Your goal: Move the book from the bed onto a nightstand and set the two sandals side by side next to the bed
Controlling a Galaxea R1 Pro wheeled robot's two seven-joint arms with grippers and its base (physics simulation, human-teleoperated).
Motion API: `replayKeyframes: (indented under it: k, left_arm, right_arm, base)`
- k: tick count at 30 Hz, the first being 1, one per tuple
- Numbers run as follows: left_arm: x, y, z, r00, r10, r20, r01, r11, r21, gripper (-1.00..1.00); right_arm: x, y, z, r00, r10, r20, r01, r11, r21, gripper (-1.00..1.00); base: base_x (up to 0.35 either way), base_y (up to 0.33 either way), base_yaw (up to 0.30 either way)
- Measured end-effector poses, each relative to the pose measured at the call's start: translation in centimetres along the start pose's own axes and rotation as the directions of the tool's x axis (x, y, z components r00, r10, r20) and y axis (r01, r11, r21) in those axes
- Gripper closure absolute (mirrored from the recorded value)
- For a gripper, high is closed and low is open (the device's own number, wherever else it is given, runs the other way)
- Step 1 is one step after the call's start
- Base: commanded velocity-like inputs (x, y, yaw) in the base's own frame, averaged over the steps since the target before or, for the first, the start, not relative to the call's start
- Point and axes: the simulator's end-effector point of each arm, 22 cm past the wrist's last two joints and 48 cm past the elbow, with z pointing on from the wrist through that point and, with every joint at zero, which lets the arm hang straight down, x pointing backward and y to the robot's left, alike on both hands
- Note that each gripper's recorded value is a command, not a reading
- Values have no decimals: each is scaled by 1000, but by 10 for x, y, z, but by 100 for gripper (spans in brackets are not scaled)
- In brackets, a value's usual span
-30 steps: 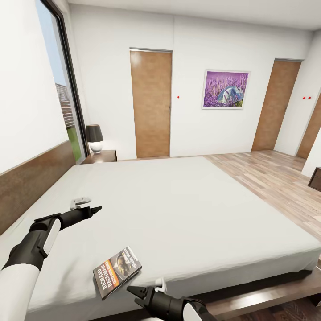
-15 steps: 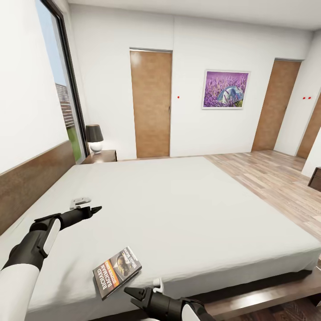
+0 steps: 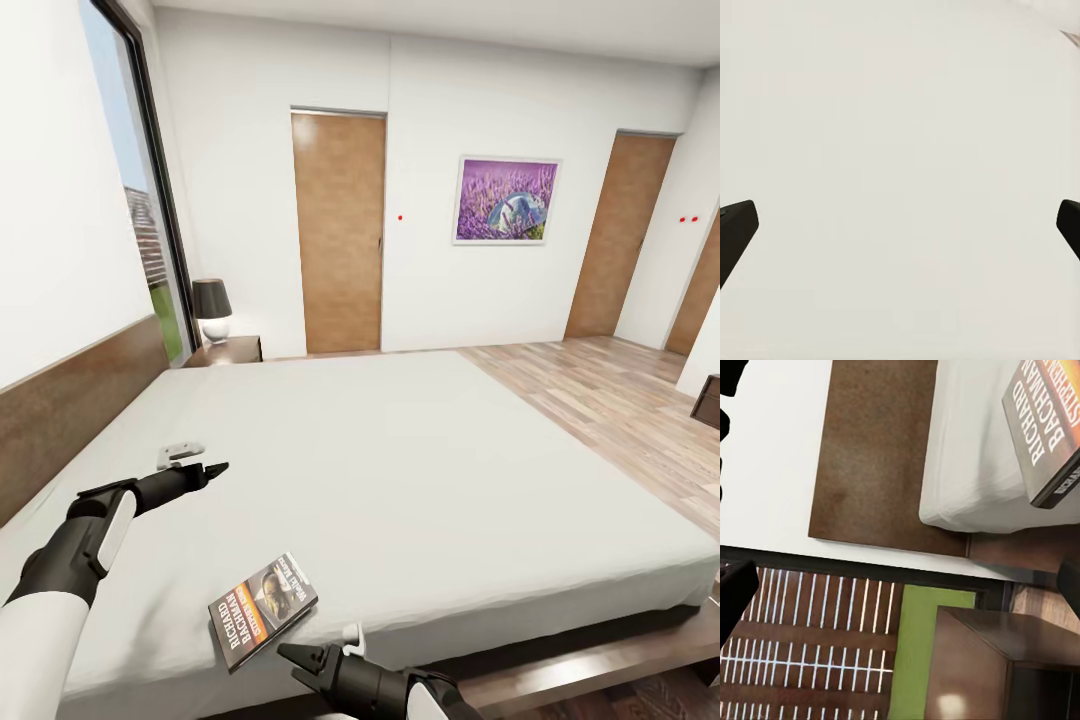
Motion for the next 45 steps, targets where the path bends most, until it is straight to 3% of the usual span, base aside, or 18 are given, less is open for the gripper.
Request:
replayKeyframes:
  k: [45]
  left_arm:
    - [8, -4, 6, 1000, -6, -11, 6, 1000, 7, -100]
  right_arm:
    - [2, 3, -2, 1000, 13, 0, -13, 999, -33, -100]
  base:
    - [0, 0, 0]
